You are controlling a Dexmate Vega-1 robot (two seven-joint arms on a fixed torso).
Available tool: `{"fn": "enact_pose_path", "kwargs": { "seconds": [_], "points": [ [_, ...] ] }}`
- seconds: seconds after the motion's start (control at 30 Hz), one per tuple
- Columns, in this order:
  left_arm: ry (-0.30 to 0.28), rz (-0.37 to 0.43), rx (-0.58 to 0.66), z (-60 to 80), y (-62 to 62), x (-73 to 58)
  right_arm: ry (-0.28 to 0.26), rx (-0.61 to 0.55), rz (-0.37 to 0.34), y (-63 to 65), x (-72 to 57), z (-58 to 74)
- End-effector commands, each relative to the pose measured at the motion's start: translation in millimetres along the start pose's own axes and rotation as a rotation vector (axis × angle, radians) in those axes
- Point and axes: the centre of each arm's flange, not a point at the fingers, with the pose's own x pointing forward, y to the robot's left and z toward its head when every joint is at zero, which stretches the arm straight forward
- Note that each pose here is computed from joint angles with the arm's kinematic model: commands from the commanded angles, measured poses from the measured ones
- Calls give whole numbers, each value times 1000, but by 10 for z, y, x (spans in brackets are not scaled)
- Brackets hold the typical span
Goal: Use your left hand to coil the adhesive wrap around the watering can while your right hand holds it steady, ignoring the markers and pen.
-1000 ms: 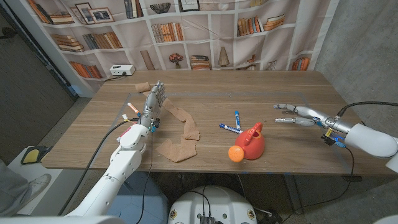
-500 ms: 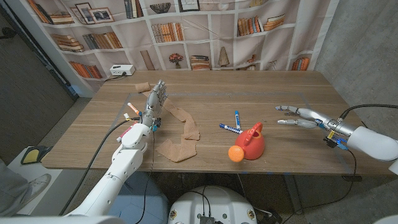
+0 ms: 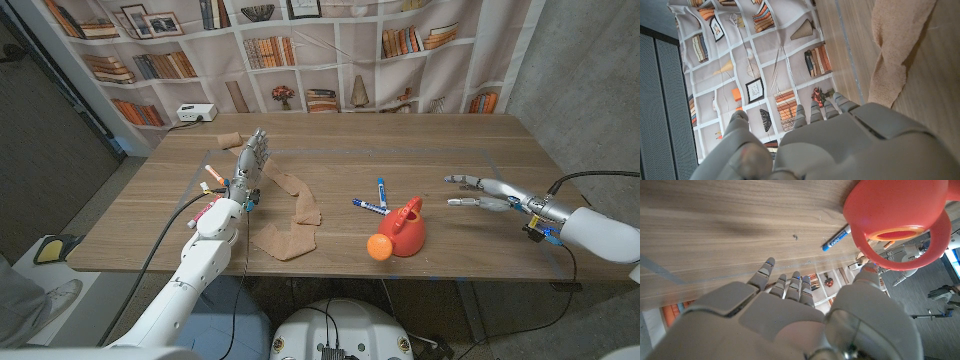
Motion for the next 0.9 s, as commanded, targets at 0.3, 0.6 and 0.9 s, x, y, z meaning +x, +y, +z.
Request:
{"fn": "enact_pose_path", "kwargs": {
  "seconds": [0.3, 0.6, 0.9],
  "points": [
    [22, -7, 10, 5, -26, -66, 10, 6, 35, 160, -70, -24],
    [25, -7, 5, -10, -22, -93, 16, 23, 43, 241, -97, -2],
    [34, -7, 1, -36, -12, -106, 23, 54, 25, 327, -126, 0]
  ]
}}
